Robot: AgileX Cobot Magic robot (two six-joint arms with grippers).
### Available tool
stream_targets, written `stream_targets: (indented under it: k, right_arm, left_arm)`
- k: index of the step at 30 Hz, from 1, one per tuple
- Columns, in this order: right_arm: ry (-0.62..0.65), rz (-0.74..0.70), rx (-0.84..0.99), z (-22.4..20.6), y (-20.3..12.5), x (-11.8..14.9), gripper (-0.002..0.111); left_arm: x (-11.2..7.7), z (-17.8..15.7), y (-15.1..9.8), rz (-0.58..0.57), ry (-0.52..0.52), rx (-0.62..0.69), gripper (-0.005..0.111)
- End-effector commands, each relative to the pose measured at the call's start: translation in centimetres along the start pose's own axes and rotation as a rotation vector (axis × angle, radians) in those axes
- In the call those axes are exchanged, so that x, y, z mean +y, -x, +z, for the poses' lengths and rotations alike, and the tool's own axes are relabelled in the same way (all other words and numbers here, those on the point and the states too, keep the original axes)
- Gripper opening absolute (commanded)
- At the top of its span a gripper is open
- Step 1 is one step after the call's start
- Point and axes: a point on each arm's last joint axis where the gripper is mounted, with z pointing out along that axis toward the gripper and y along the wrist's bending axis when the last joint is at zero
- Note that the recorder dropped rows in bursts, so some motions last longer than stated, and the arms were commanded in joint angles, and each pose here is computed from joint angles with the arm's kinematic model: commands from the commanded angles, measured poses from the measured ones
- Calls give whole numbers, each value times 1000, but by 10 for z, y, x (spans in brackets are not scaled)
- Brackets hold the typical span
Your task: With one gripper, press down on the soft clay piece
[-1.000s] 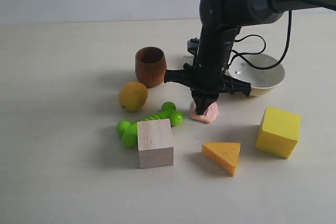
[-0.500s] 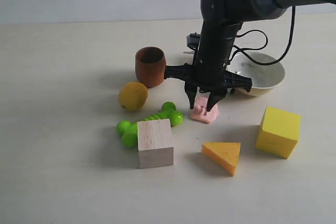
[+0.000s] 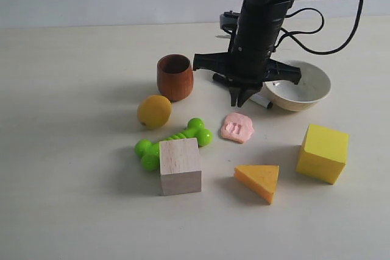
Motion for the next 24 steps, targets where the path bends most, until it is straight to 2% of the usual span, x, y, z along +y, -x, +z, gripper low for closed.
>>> stream_targets:
  k: [1, 6, 11, 19, 24]
  right_arm:
    - [-39, -10, 4, -7, -4, -7, 0]
    - [-16, -6, -15, -9, -11, -11, 0]
    - [5, -38, -45, -30, -15, -12, 0]
    - [72, -41, -148, -43, -8, -7, 0]
    - [-2, -125, -161, -43, -7, -13, 0]
  left_arm:
    - [0, 0, 1, 1, -8, -13, 0]
    - [0, 0, 1, 1, -8, -13, 0]
    - [0, 0, 1, 1, -8, -13, 0]
    - [0, 0, 1, 1, -8, -13, 0]
    - [0, 0, 1, 1, -8, -13, 0]
